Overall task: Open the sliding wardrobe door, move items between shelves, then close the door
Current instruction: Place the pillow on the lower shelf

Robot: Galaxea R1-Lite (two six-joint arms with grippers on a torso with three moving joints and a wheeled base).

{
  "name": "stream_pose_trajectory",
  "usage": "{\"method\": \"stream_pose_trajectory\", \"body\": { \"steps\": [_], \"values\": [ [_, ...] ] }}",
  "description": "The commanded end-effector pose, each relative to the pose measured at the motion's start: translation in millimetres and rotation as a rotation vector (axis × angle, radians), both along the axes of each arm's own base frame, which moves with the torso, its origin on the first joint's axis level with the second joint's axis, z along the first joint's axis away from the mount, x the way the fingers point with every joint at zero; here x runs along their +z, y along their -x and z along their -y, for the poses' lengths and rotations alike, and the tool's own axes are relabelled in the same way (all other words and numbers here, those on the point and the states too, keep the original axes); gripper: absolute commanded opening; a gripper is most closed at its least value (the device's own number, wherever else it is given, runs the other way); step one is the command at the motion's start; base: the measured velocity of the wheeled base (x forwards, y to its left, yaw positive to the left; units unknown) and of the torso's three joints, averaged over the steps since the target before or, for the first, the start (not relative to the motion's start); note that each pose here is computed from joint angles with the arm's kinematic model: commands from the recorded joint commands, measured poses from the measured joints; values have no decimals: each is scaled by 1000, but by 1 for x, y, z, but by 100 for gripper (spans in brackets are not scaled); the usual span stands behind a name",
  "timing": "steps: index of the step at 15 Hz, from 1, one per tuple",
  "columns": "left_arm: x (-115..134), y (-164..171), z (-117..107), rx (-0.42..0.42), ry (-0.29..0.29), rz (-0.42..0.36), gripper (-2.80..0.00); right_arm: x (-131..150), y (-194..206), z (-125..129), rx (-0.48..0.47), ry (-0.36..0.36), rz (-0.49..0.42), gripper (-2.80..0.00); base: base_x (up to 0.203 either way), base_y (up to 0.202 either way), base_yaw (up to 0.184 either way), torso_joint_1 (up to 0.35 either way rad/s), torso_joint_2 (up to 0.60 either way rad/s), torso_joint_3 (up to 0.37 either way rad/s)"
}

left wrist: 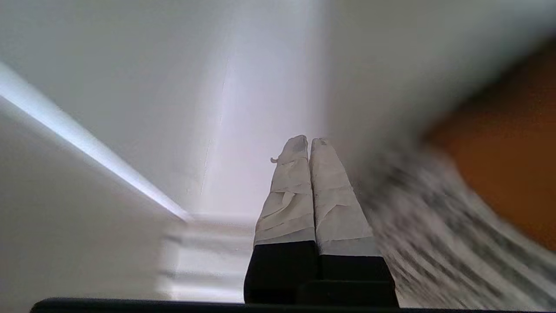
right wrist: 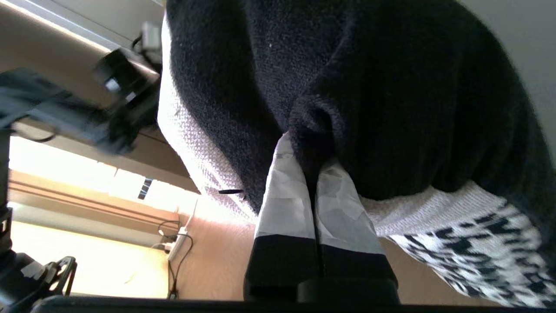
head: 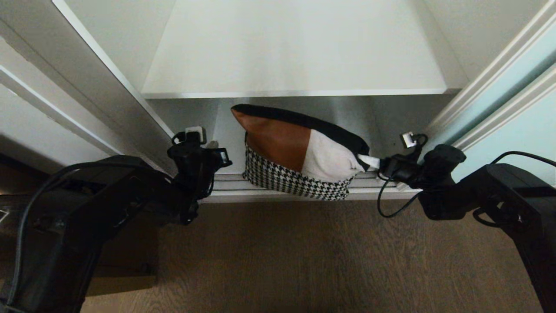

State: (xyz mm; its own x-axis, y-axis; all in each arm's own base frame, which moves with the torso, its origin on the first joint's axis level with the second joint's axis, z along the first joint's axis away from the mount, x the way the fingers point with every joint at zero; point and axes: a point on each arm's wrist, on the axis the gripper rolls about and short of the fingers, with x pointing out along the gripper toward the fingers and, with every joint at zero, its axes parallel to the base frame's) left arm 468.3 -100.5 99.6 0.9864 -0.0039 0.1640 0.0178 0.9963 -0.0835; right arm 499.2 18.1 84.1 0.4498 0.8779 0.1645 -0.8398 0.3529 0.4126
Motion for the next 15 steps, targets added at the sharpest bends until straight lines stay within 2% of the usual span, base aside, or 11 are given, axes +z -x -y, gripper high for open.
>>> {"method": "stream_pose_trajectory", "body": {
  "steps": [1,2,4,5,8,9,13,15],
  "values": [
    [13,37,9,-99,-14,-48,-280,-2,-1,-4,-5,-7,0,-280,0,0,0,0,0,0],
    [18,56,16,-170,-15,-70,-280,-2,-1,-5,-6,-8,0,-280,0,0,0,0,0,0],
    [35,81,39,-306,33,-107,-280,-1,0,-5,-6,-8,-2,-280,0,0,0,0,0,0],
    [37,82,43,-352,47,-160,0,-1,1,-5,-6,-8,-2,-280,0,0,0,0,0,0],
    [42,82,57,-598,113,-210,0,1,2,-5,-6,-8,3,-280,0,0,0,0,0,0],
    [38,77,66,-633,116,-226,0,2,2,-4,-8,-8,6,-280,0,0,0,0,0,0],
    [17,57,93,-683,138,-288,0,2,3,-5,-8,-8,3,-280,0,0,0,0,0,0],
    [13,44,104,-688,138,-283,0,2,3,-5,-8,-8,2,-280,0,0,0,0,0,0]
  ]
}}
